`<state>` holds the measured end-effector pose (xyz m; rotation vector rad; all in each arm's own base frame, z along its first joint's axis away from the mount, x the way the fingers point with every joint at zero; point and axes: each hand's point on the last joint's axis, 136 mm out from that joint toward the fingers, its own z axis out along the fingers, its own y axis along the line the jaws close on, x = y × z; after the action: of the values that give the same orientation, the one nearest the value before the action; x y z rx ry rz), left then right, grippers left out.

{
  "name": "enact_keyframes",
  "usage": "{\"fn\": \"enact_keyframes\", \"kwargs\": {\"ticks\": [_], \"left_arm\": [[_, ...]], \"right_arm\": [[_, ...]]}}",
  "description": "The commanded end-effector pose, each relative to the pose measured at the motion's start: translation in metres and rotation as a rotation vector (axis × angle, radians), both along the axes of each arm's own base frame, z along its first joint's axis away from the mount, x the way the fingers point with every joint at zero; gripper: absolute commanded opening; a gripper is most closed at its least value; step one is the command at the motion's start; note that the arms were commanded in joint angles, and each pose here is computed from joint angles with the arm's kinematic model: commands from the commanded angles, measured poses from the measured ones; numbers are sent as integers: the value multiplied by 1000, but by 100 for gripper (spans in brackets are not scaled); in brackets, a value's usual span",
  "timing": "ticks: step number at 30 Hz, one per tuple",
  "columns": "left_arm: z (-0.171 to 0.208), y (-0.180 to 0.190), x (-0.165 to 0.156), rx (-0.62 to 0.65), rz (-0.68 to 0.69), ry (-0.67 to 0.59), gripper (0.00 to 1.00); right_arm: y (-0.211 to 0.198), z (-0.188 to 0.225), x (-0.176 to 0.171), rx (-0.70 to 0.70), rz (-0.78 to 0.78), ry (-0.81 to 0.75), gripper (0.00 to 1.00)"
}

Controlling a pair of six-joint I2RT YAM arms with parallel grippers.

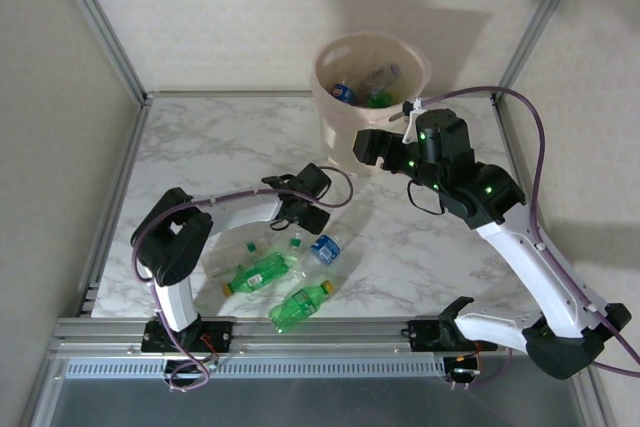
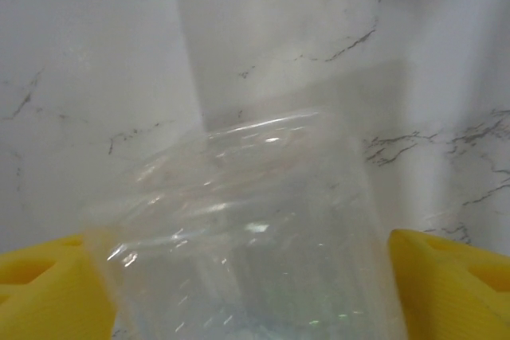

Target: Put the plastic bottles in the bin

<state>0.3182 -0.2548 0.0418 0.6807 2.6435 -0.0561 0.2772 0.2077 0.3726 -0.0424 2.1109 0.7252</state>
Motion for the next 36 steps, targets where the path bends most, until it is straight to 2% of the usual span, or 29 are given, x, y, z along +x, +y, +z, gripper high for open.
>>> {"fn": "enact_keyframes", "kwargs": {"ticks": [1,7,11,16,22,26,28,30,33,36], "left_arm": [[-10,4,-2,-19,29,36,78],[6,1,8,-82,65,-4,67],[14,3,17,-116,102,-30,55],[31,5,24,-163,138,-57,52],[61,16,36,-203,201,-104,48],[123,42,62,-256,347,-236,49],[169,60,76,-300,443,-324,50],[228,70,88,-395,502,-417,50],[310,68,99,-532,518,-549,51],[374,52,110,-700,502,-610,52]], "right_arm": [[-2,1,-1,-1,-18,5,85],[-2,-4,-3,-8,-15,27,78],[-7,-36,-15,-65,-4,110,75],[-16,-72,-37,-111,-5,195,75],[-22,-70,-38,-88,-36,183,76],[-23,-67,-31,-82,-63,166,76],[-21,-68,-29,-85,-64,165,76],[-19,-67,-27,-83,-60,164,76],[-17,-63,-25,-70,-59,146,75],[-15,-58,-22,-58,-55,126,75]]}}
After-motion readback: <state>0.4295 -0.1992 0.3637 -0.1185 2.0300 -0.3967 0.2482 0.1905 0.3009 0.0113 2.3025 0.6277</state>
